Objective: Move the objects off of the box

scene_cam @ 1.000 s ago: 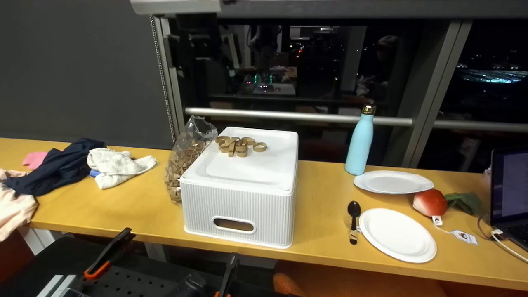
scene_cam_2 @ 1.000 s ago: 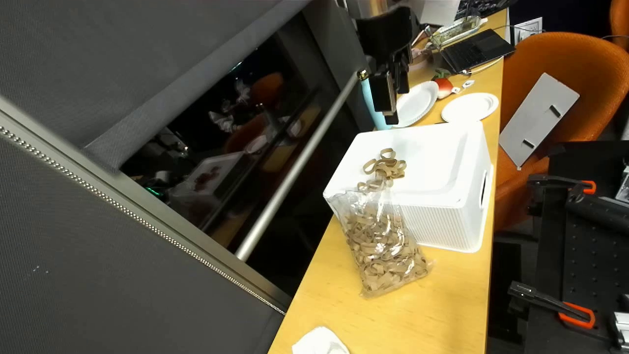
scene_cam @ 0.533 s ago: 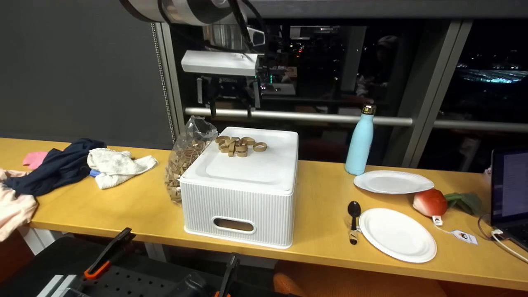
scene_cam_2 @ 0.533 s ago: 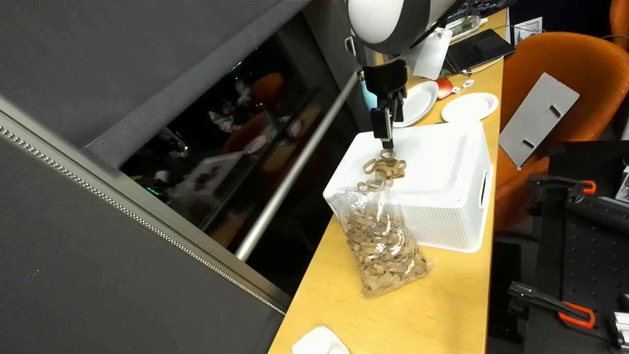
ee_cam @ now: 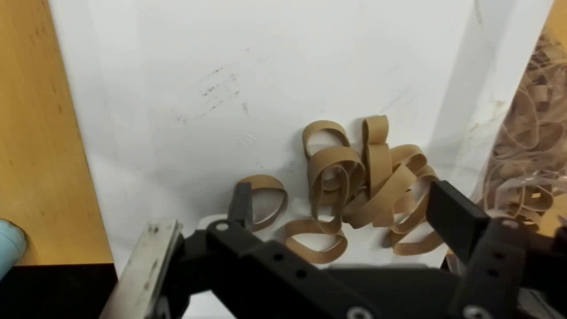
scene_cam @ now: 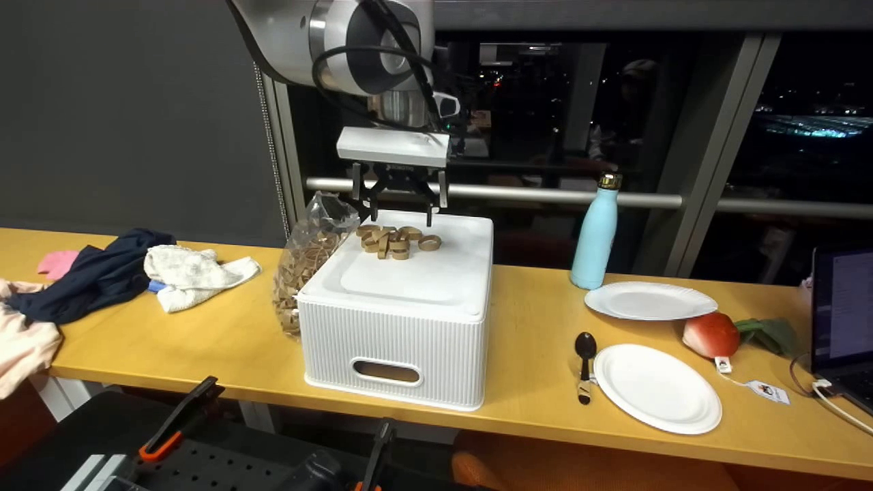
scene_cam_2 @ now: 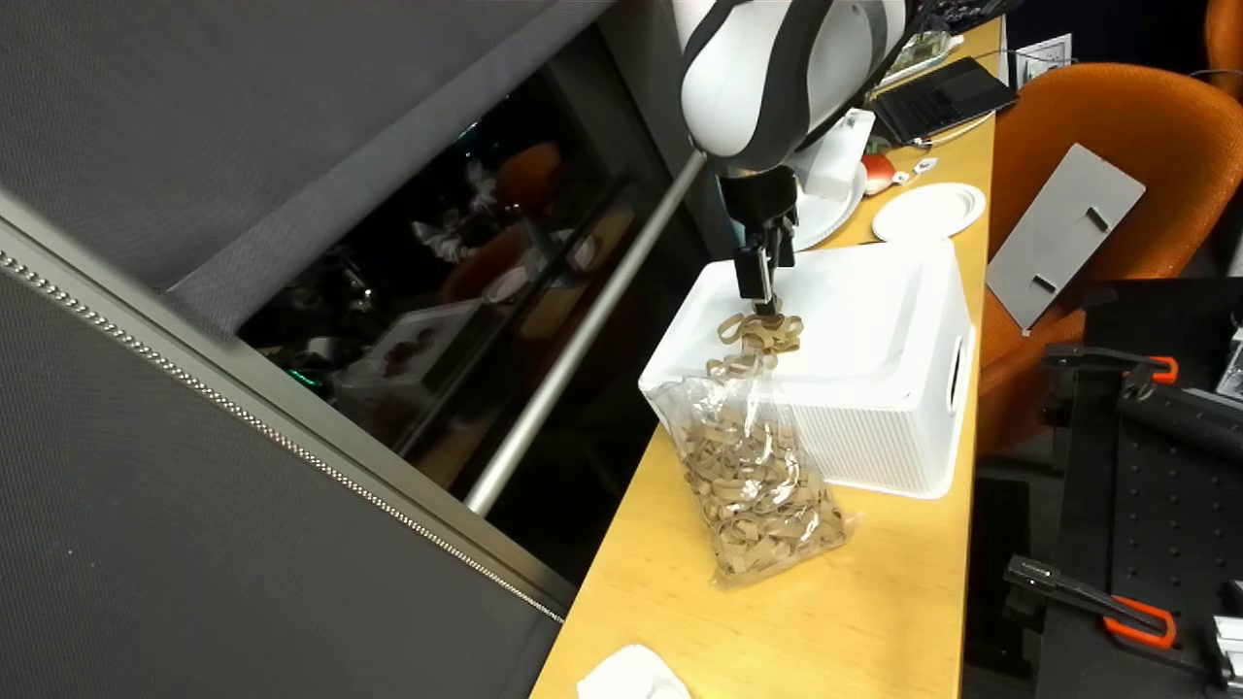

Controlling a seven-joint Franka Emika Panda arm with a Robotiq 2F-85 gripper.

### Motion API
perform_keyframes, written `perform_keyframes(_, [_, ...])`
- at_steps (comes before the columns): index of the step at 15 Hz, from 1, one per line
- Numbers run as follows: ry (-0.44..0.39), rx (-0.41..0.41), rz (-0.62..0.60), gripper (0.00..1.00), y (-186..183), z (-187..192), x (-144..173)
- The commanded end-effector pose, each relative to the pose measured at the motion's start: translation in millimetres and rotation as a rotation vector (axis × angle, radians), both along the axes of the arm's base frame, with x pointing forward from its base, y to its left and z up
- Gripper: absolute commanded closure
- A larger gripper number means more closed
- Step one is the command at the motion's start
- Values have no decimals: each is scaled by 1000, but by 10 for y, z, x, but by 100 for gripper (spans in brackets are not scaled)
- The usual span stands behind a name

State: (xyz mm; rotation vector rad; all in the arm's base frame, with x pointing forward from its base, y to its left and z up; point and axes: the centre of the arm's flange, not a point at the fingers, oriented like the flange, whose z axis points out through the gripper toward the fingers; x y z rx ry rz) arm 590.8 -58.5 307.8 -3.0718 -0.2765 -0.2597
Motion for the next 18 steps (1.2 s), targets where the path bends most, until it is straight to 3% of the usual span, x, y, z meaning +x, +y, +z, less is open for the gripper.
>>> perform_keyframes(1, [-9, 28, 8, 0, -80, -141, 324])
perform_keyframes(6, [14, 50, 10, 0, 31, -361, 537])
perform_keyframes(12, [40, 60, -4, 0, 257, -422, 433])
perform_keyframes(13, [38, 65, -11, 25, 255, -424, 431])
perform_keyframes(14, [38, 67, -14, 26, 261, -421, 428])
perform_keyframes(18, [41, 74, -38, 58, 274, -408, 386])
